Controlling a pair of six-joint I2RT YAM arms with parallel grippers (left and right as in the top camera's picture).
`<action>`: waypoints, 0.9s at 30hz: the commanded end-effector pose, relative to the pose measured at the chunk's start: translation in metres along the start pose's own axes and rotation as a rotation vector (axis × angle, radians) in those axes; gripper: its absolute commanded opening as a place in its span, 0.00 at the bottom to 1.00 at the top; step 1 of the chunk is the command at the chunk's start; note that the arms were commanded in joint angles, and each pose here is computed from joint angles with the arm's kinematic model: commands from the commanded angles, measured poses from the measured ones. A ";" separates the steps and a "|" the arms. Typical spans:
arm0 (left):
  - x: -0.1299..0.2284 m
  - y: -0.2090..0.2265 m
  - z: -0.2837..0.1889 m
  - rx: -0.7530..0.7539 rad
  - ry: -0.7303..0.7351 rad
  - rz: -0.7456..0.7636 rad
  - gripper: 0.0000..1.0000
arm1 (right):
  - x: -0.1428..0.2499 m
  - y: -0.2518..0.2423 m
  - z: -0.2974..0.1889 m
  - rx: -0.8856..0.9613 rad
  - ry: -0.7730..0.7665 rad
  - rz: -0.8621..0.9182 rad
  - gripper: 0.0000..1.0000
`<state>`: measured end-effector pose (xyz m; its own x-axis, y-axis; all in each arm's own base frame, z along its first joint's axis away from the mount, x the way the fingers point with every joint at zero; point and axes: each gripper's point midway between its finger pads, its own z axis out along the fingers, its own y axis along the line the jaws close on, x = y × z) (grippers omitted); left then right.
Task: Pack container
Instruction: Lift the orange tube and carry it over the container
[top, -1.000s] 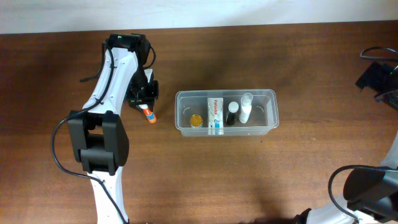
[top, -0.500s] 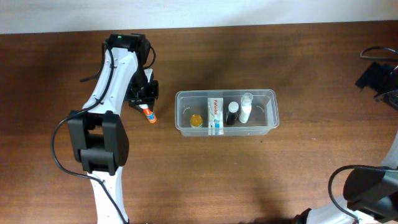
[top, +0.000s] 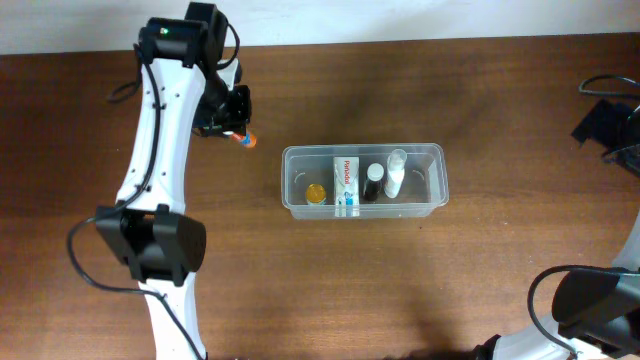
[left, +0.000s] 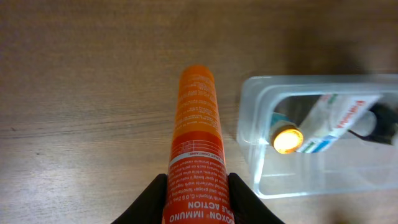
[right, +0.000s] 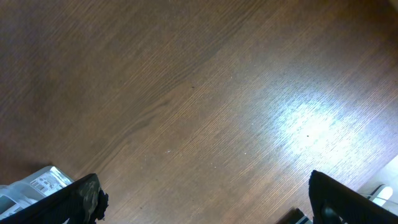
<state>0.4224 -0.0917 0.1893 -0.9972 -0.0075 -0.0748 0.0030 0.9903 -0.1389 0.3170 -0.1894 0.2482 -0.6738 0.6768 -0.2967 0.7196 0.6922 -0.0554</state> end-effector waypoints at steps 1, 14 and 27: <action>0.009 -0.022 -0.050 0.048 -0.120 0.058 0.30 | 0.000 -0.001 0.000 0.002 0.001 0.004 0.98; 0.046 -0.096 -0.073 0.029 -0.182 0.276 0.33 | 0.000 -0.001 0.000 0.002 0.001 0.004 0.98; 0.040 -0.113 -0.025 -0.006 -0.135 0.322 0.33 | 0.000 -0.001 0.000 0.002 0.001 0.004 0.98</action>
<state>0.3755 -0.2018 0.2403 -0.9244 0.2774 -0.2618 0.3122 0.9446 -0.1013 0.3170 -0.1894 0.2482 -0.6740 0.6765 -0.2967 0.7194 0.6924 -0.0555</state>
